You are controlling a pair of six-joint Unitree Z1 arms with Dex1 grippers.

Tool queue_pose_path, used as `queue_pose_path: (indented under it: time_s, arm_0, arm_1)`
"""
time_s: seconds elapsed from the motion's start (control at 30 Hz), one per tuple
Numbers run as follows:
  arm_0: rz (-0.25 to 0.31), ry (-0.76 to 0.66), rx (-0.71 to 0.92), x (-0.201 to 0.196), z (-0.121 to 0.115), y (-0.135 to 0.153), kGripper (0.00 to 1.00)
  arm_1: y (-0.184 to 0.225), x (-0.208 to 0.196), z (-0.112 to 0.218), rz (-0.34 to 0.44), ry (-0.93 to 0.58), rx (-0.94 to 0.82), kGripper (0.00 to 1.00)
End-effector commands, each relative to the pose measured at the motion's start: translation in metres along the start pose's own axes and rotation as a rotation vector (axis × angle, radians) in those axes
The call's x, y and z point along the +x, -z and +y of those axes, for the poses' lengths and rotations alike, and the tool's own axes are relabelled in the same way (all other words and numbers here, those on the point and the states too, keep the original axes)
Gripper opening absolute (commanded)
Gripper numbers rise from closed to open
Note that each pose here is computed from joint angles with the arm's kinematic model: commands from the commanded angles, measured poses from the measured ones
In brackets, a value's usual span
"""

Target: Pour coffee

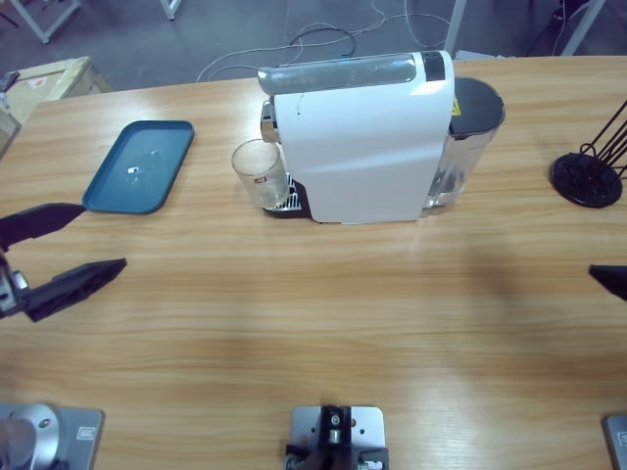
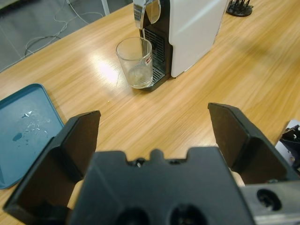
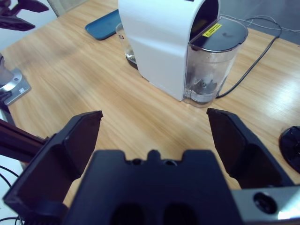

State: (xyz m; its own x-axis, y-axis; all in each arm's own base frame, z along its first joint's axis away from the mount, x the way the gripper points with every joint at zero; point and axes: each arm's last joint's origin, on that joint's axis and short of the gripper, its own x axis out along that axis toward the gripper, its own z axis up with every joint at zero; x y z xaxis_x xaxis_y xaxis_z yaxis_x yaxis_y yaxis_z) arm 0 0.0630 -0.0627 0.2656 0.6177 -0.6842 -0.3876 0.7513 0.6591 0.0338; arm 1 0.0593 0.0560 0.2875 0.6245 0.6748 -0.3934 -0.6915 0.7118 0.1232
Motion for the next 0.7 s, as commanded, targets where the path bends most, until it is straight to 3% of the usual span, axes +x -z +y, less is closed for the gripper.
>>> queue_pose_path:
  time_s: [0.03,0.7]
  arm_0:
    - [0.007,0.015,0.019,-0.0008,-0.0022,0.0142,0.991]
    - [0.023,0.033,0.023,0.0071,-0.0022,0.0128,0.991]
  arm_1:
    - [0.0115,0.0136,-0.0022,0.054,-0.010,0.003,1.000]
    - [0.0126,0.0206,-0.0017,0.067,-0.040,-0.004,1.000]
